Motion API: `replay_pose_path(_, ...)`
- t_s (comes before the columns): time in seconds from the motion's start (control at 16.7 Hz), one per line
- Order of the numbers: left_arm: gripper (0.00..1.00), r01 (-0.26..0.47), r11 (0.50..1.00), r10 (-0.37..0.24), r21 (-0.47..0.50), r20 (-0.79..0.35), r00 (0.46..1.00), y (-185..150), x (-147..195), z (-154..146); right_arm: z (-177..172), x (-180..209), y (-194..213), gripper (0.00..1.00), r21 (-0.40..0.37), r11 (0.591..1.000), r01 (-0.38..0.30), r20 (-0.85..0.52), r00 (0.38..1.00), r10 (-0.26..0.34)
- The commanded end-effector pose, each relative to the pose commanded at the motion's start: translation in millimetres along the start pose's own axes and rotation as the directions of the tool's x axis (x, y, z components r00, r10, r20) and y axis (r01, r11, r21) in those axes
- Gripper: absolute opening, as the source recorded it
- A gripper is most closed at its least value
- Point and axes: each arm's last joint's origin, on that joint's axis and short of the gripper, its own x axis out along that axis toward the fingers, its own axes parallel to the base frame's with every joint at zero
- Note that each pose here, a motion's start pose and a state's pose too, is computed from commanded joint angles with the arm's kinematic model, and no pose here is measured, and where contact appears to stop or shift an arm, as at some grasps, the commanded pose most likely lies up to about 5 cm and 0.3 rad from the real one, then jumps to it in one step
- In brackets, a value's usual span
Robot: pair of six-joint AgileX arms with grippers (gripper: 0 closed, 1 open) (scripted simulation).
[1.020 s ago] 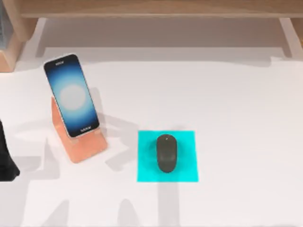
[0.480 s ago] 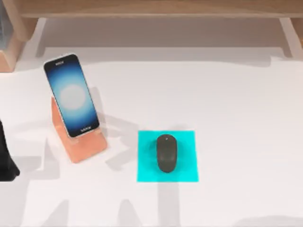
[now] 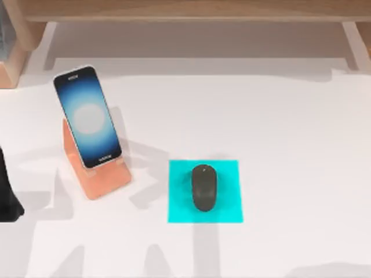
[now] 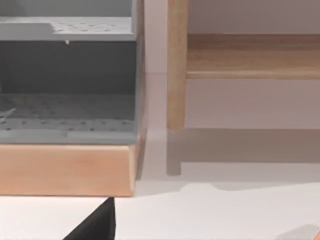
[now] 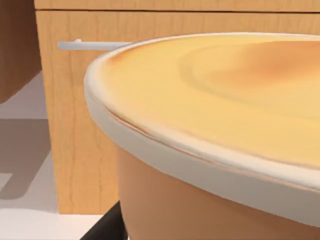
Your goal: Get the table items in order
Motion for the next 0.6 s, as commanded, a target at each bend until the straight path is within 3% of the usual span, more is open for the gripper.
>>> replay_pose_path(0.54,1.0,0.0,1.0,0.0,0.0,0.0,1.0,0.0,0.0,0.0,0.0,0.0,0.0,0.02,0.0,1.0,0.0,0.0,1.0,0.0)
replay_pose_path(0.6,1.0,0.0,1.0,0.0,0.0,0.0,1.0,0.0,0.0,0.0,0.0,0.0,0.0,0.0,0.0,1.0,0.0,0.0,1.0,0.0)
